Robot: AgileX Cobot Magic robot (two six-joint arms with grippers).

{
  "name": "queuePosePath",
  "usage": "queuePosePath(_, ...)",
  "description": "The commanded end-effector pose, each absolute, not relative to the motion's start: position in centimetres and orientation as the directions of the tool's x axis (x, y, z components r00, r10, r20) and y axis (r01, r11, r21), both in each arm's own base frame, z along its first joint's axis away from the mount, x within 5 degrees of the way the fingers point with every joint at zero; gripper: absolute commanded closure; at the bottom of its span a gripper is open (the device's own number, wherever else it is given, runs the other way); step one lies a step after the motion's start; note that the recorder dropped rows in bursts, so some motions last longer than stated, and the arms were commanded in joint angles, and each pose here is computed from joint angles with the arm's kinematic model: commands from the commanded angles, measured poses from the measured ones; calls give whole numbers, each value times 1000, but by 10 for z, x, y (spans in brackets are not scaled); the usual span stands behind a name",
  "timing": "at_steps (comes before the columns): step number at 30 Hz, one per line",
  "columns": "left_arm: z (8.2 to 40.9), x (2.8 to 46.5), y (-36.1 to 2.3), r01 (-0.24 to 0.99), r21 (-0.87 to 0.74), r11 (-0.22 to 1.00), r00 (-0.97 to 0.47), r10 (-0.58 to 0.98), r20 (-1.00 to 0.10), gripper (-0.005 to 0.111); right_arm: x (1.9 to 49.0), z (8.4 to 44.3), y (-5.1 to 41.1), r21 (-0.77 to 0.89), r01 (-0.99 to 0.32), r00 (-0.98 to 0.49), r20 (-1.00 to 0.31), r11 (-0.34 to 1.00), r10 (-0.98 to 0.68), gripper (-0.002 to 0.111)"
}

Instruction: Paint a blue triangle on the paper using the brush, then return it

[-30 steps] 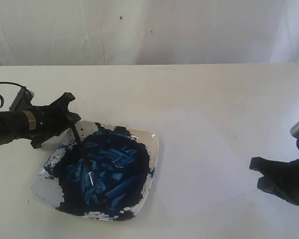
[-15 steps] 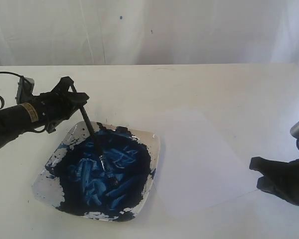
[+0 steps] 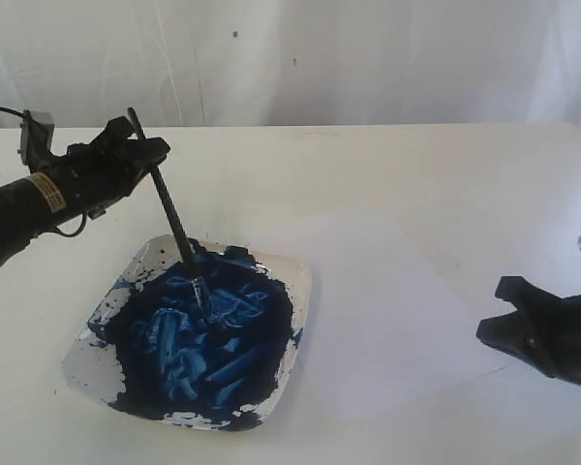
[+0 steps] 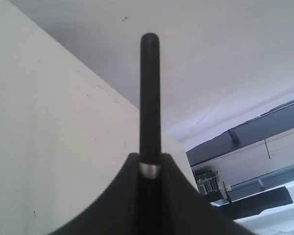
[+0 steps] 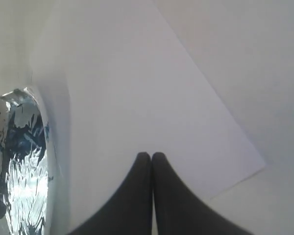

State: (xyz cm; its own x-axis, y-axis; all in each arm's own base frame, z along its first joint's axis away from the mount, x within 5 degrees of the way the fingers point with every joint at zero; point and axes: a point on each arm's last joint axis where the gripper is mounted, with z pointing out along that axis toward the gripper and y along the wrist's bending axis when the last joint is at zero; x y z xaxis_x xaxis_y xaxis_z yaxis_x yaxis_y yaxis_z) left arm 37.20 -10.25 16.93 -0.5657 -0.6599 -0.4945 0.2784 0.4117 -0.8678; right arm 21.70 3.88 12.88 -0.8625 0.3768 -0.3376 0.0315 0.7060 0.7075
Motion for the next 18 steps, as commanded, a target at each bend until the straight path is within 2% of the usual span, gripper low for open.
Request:
queuePosePath(1, 187, 367, -105, 361, -829, 428, -539, -629, -560, 107, 220, 121, 26, 747, 37, -858, -317, 663, 405, 108)
queuePosePath(5, 197, 363, -113, 413, -796, 442, -521, -602, -605, 107, 224, 121, 29, 849, -28, -862, -288, 527, 418, 108)
queuePosePath(9, 205, 356, -130, 489, -736, 469, -485, -555, -676, 107, 223, 101, 26, 820, 57, -882, -226, 569, 414, 108)
queuePosePath(11, 208, 354, -135, 515, -710, 480, -466, -538, -702, 107, 222, 95, 26, 816, 48, -889, -228, 576, 398, 108)
queuePosePath(14, 211, 353, -136, 518, -710, 477, -457, -547, -701, 107, 223, 95, 29, 833, 2, -889, -252, 553, 383, 108)
queuePosePath(18, 212, 354, -135, 508, -718, 476, -451, -564, -692, 107, 225, 91, 25, 803, 46, -879, -250, 594, 406, 108)
